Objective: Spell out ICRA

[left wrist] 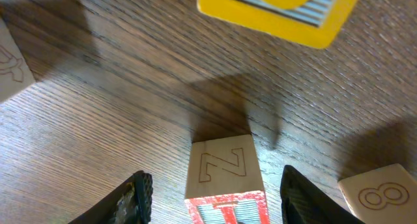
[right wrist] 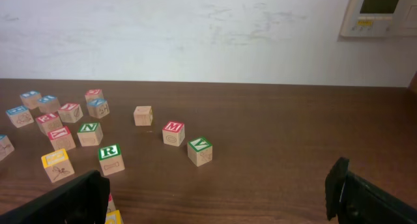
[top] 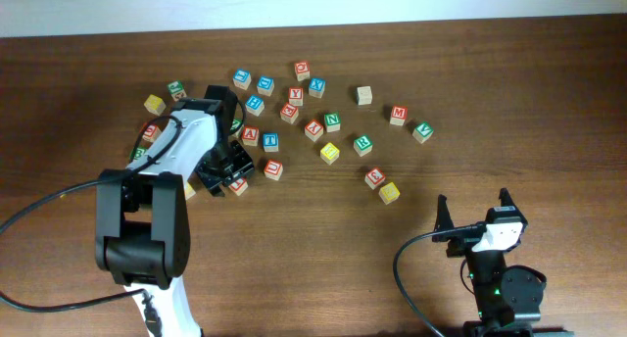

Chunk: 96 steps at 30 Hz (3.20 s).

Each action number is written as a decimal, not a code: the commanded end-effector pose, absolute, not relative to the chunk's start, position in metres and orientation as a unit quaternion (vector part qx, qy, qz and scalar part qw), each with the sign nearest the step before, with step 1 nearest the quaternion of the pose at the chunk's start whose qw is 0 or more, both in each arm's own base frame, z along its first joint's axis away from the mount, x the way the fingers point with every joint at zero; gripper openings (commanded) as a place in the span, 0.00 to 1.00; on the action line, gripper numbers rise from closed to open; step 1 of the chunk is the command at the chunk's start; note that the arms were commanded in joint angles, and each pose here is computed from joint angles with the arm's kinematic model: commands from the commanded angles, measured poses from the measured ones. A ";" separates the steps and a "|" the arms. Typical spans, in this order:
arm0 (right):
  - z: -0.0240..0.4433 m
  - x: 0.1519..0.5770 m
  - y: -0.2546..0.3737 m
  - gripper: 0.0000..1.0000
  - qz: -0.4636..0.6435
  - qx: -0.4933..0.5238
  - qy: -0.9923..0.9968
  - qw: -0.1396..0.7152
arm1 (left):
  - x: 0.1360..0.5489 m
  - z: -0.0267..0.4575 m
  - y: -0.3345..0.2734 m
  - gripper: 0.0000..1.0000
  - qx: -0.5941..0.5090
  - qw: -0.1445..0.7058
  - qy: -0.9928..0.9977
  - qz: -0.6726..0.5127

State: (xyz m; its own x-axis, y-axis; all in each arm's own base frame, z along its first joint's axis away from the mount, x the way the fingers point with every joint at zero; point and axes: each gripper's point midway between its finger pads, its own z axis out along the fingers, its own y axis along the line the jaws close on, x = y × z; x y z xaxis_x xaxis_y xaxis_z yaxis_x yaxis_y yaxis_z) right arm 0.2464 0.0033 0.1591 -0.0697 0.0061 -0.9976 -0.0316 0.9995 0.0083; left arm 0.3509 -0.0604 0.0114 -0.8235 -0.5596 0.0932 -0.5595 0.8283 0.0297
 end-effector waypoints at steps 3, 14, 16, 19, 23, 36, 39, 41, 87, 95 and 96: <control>0.157 0.246 0.006 0.98 0.023 -0.010 0.733 0.680 | 0.346 0.001 -0.066 0.55 0.281 0.058 -0.958 0.001; 0.157 0.246 0.006 0.98 0.023 -0.010 0.733 0.680 | 0.346 -0.008 -0.061 0.46 0.280 0.046 -0.959 -0.005; 0.157 0.246 0.006 0.98 0.023 -0.010 0.733 0.680 | 0.346 -0.008 -0.061 0.43 0.280 0.046 -0.959 -0.005; 0.157 0.246 0.006 0.99 0.023 -0.010 0.733 0.680 | 0.347 -0.008 -0.062 0.39 0.280 0.044 -0.959 -0.004; 0.157 0.246 0.006 0.98 0.023 -0.010 0.733 0.680 | 0.349 -0.007 -0.062 0.37 0.278 0.041 -0.960 -0.002; 0.157 0.246 0.006 0.98 0.023 -0.010 0.733 0.680 | 0.348 -0.007 -0.063 0.43 0.267 0.045 -0.963 0.000; 0.157 0.246 0.006 0.98 0.023 -0.010 0.733 0.680 | 0.344 -0.007 -0.062 0.57 0.268 0.053 -0.962 -0.003; 0.157 0.246 0.006 0.98 0.023 -0.010 0.733 0.680 | 0.341 -0.006 -0.062 0.51 0.267 0.058 -0.962 -0.006; 0.157 0.246 0.006 0.98 0.023 -0.010 0.733 0.680 | 0.249 0.023 -0.179 0.25 0.049 0.016 -0.997 0.054; 0.157 0.246 0.006 0.98 0.023 -0.010 0.733 0.680 | 0.263 0.023 -0.192 0.28 0.072 -0.030 -0.996 0.053; 0.157 0.246 0.006 0.98 0.023 -0.010 0.733 0.680 | 0.263 0.023 -0.195 0.28 0.068 -0.033 -0.996 0.055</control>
State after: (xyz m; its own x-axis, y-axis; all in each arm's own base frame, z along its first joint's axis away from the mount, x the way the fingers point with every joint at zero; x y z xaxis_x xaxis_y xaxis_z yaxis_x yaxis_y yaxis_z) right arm 0.2464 0.0033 0.1591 -0.0697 0.0068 -0.9975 -0.0316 0.9995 0.0091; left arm 0.2619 -0.1950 0.0253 -0.9926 -0.1171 -0.0312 -0.1116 0.9838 -0.1401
